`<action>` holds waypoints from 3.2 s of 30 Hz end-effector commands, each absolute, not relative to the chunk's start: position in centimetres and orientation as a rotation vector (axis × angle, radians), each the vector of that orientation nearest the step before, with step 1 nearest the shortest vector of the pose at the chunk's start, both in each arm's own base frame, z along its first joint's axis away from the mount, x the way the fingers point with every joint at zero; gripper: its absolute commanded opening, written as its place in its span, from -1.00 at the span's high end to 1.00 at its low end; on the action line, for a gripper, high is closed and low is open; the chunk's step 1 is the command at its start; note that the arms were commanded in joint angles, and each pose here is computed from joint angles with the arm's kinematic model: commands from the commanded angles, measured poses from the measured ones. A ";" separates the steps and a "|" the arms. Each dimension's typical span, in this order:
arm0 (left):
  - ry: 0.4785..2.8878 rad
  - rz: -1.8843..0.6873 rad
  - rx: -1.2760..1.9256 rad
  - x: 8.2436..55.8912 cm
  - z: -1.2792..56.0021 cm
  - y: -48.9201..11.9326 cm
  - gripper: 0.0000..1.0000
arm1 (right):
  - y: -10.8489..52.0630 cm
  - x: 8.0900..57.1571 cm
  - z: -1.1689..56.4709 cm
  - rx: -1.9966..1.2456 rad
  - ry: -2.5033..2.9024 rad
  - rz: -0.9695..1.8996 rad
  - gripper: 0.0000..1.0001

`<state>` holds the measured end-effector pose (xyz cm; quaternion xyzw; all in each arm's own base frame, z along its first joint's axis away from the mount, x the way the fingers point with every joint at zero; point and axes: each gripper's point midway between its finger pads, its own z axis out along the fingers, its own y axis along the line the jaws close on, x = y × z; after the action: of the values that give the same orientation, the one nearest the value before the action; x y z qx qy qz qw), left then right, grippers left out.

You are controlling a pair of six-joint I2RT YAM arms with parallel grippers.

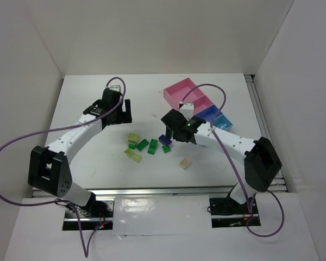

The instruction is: Sort the legos into containers by color

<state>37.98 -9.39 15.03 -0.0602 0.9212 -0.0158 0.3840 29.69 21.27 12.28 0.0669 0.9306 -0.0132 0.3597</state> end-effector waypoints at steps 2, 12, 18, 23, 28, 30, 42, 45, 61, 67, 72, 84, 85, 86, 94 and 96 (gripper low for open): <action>2.378 -0.186 -0.113 38.0 16.2 -11.5 -1.00 | 22.3 29.7 11.5 0.212 2.371 -0.031 -1.00; 2.333 -0.216 -0.084 38.1 18.7 -11.8 -1.00 | 25.6 31.5 14.7 0.119 2.265 0.096 -1.00; 2.244 -0.294 0.064 38.5 20.6 -13.4 -1.00 | 26.5 38.7 20.1 0.009 2.186 0.056 -0.97; 2.174 -0.360 -0.038 38.0 21.7 -12.5 -1.00 | 26.3 46.4 19.3 -0.011 2.206 0.161 -0.97; 2.192 -0.385 -0.059 37.5 22.8 -11.9 -0.98 | 26.2 53.3 19.3 0.026 2.181 0.215 -0.97; 2.193 -0.394 -0.100 37.3 22.7 -11.6 -0.98 | 26.0 55.4 15.6 0.006 2.246 0.231 -1.00; 2.212 -0.377 -0.137 36.4 21.5 -10.0 -0.96 | 32.9 54.1 12.4 -0.226 2.287 0.555 -0.94; 2.229 -0.363 -0.144 36.1 21.0 -9.8 -0.93 | 34.5 50.6 12.7 -0.340 2.303 0.566 -0.91; 2.290 -0.338 -0.149 36.2 19.2 -9.4 -1.00 | 22.7 40.2 21.3 0.122 2.071 0.130 -0.96; 2.298 -0.327 -0.166 35.8 18.7 -9.2 -1.00 | 18.4 28.9 13.9 0.338 2.263 0.019 -0.94; 2.302 -0.368 -0.160 35.9 18.3 -9.8 -1.00 | 20.4 22.0 7.4 0.564 2.487 0.140 -0.86; 2.320 -0.405 -0.109 36.0 17.5 -10.6 -1.00 | 21.8 19.9 2.3 0.658 2.576 0.140 -0.56; 2.330 -0.403 -0.111 36.1 17.2 -10.6 -1.00 | 21.4 19.8 1.8 0.654 2.581 0.101 -0.41; 2.330 -0.403 -0.111 36.1 17.2 -10.6 -1.00 | 21.6 20.2 2.1 0.655 2.565 0.106 -0.34; 2.332 -0.425 -0.084 35.9 17.2 -10.9 -1.00 | 20.4 22.5 2.6 0.562 2.483 -0.030 0.12; 2.332 -0.434 -0.065 35.8 17.2 -11.1 -1.00 | 21.0 23.3 3.7 0.520 2.454 -0.043 0.28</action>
<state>35.53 -10.70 17.12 -0.0426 0.9152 -0.1583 0.3681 20.80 20.64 1.73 0.2045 0.9447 -0.0032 0.2565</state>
